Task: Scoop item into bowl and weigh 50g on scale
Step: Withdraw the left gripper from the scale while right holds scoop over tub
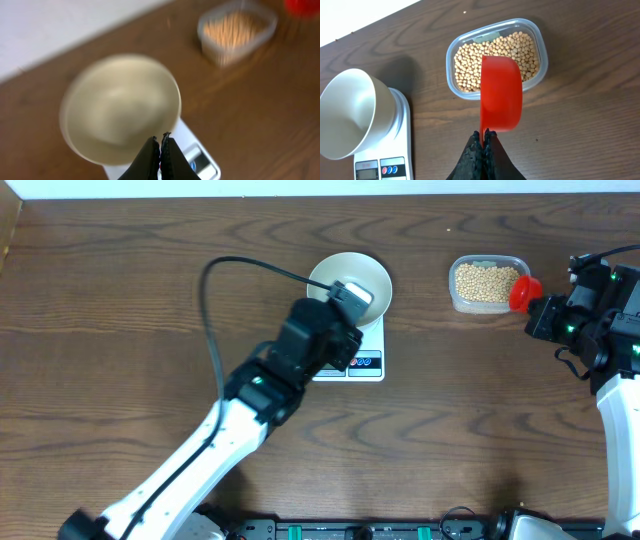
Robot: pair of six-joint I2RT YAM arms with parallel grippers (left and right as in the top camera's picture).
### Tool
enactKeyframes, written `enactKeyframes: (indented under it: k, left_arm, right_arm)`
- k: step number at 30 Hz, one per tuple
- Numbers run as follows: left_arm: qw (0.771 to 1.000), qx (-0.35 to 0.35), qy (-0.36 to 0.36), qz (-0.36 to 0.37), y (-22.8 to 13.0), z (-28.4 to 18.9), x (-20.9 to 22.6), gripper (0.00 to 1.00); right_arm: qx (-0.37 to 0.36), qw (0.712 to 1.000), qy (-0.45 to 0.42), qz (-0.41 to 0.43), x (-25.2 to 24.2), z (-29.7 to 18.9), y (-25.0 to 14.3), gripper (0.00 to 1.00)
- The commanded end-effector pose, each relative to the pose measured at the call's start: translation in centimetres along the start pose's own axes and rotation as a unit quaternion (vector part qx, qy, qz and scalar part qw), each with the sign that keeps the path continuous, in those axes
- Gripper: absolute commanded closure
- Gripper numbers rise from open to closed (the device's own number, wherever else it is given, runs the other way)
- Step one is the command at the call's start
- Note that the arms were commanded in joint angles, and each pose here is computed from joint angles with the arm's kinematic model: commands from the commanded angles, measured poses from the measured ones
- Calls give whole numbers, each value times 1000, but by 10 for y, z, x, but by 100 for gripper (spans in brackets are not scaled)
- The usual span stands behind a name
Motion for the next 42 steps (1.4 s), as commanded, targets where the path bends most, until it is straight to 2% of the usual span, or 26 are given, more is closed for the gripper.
enactKeyframes:
  k: [1, 13, 19, 23, 27, 36, 42]
  left_arm:
    - [999, -13, 26, -13, 6, -9, 21, 93]
    - [998, -16, 57, -20, 4, -5, 48, 92]
    - [989, -1, 112, -93, -15, -15, 106, 93]
    - [986, 24, 87, -137, -40, -25, 132, 92]
    - [982, 33, 90, -161, -53, -33, 150, 92]
    - [981, 48, 87, -166, -60, -33, 147, 92]
    - [984, 60, -7, -165, -61, -28, 107, 92]
  right_arm:
    - [-9, 1000, -1, -5, -1, -2, 5, 99]
    - [6, 1000, -4, 10, -7, 12, 1, 99]
    - [10, 1000, 1, 16, -1, 13, -1, 99]
    - [9, 1000, 13, 2, 16, 12, 3, 99]
    - [-7, 999, -37, -16, 20, -6, 23, 99]
    - [9, 995, -84, -48, 23, -20, 56, 99]
    - [42, 994, -91, -46, 16, 5, 56, 99]
Point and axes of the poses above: each gripper's point midway between its finger pads, its own z axis out along the fingers, its own x axis along the line the jaws close on, y = z × x, the point moved 1 cm from there along -z, back along the fingers, and after that the axes turned 4 degrees about z, right-handed, at the moved point
